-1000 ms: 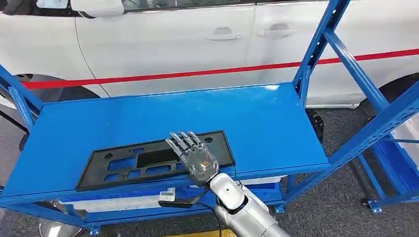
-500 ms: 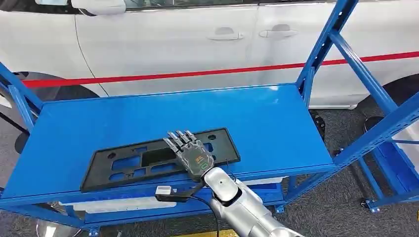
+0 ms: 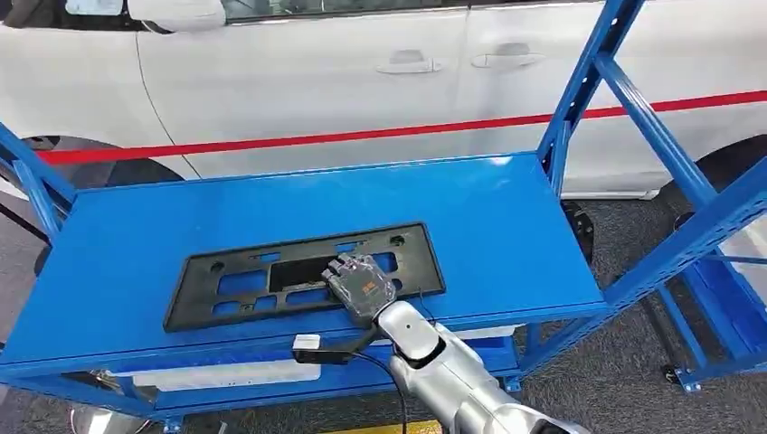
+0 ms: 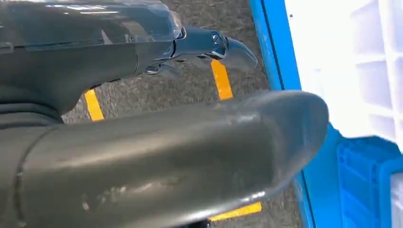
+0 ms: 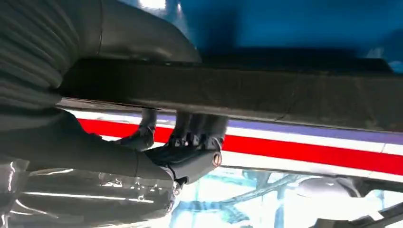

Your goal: Take the parts from the cabinet and place them on the table.

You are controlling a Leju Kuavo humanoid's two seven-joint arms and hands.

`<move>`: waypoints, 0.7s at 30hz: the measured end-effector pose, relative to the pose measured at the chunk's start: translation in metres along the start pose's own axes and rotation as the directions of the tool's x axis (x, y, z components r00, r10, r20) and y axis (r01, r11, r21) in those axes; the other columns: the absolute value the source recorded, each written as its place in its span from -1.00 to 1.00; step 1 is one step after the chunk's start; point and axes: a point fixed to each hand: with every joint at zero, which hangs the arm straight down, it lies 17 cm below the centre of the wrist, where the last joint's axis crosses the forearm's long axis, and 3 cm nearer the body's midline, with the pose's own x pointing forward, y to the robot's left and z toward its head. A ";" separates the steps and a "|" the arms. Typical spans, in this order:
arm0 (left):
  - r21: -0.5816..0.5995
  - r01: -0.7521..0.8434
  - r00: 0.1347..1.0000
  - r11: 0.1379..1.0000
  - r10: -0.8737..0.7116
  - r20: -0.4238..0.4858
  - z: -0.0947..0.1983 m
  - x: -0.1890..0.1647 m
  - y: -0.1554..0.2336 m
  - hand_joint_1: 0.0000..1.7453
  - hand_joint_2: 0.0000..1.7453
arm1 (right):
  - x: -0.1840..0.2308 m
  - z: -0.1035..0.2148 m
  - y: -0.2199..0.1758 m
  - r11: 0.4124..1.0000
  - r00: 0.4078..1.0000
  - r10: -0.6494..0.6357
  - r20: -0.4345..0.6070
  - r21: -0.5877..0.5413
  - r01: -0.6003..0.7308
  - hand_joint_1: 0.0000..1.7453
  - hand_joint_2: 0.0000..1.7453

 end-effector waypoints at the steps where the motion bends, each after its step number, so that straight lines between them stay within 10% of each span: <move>1: 0.000 0.000 1.000 1.000 0.000 0.000 0.000 0.000 0.000 -1.00 -1.00 | -0.001 0.000 0.001 1.000 1.000 -0.001 -0.002 0.001 0.001 0.92 1.00; 13: 0.004 -0.014 1.000 1.000 0.014 -0.006 0.003 -0.004 -0.003 -1.00 -1.00 | 0.000 0.003 -0.005 0.990 0.991 -0.135 -0.005 -0.028 0.135 1.00 1.00; 21: 0.038 -0.051 0.999 0.998 0.051 -0.009 0.013 -0.015 0.000 -1.00 -1.00 | 0.036 0.014 -0.077 0.816 0.837 -0.538 0.105 -0.183 0.548 1.00 1.00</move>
